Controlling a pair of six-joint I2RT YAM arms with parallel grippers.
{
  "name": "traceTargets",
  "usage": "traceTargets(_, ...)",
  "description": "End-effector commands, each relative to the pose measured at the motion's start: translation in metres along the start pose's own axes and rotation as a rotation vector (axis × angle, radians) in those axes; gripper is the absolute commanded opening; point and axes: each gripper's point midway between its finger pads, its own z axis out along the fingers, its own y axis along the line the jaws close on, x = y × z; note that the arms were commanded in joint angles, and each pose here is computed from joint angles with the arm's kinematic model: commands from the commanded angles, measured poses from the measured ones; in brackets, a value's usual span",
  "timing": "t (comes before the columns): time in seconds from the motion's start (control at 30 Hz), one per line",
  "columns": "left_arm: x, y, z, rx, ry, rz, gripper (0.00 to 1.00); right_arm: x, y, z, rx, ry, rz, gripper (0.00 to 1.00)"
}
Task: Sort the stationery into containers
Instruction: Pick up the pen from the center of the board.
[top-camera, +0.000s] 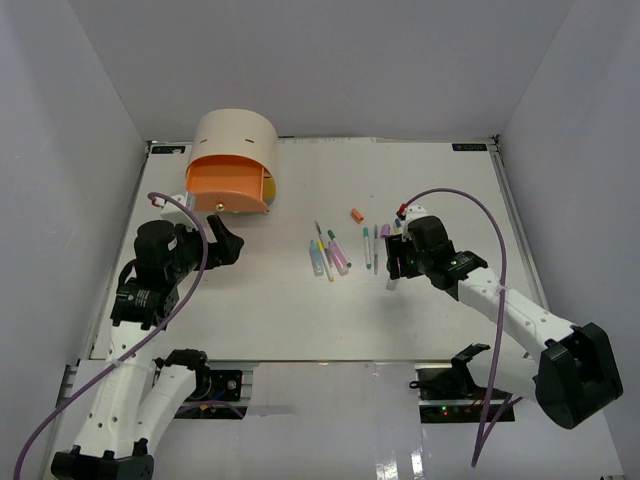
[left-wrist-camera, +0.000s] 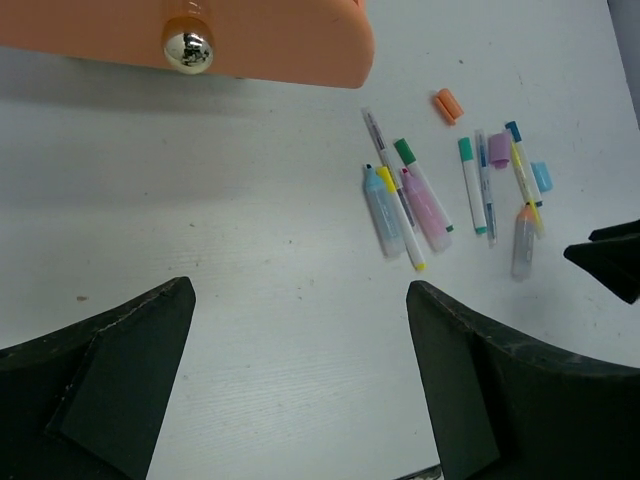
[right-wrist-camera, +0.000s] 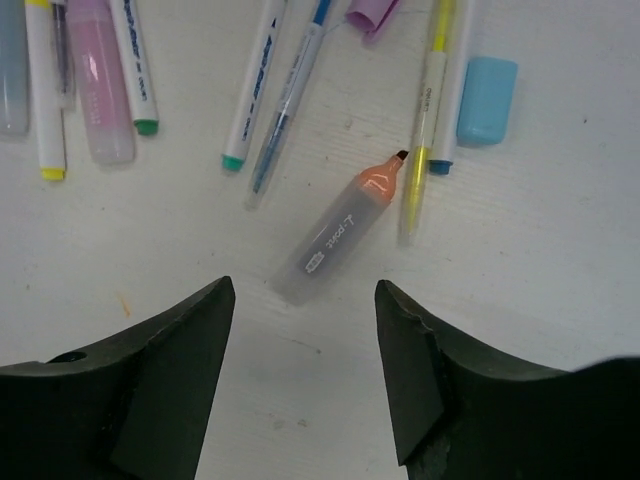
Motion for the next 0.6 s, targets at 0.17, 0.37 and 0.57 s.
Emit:
traceTargets(0.17,0.017,-0.018,0.021,0.147,0.008,-0.059,0.98,-0.054,-0.037,0.032,0.126,-0.050,0.017,0.45)
traceTargets(0.37,0.035,-0.018,0.040,0.196,0.028,-0.074,0.98,-0.053,-0.054,0.059,0.129,0.005,0.040,0.29)
traceTargets(0.57,0.057,-0.009,0.046,0.188,0.047,-0.073,0.98,-0.050,-0.069,0.076,0.151,0.030,0.051,0.27)
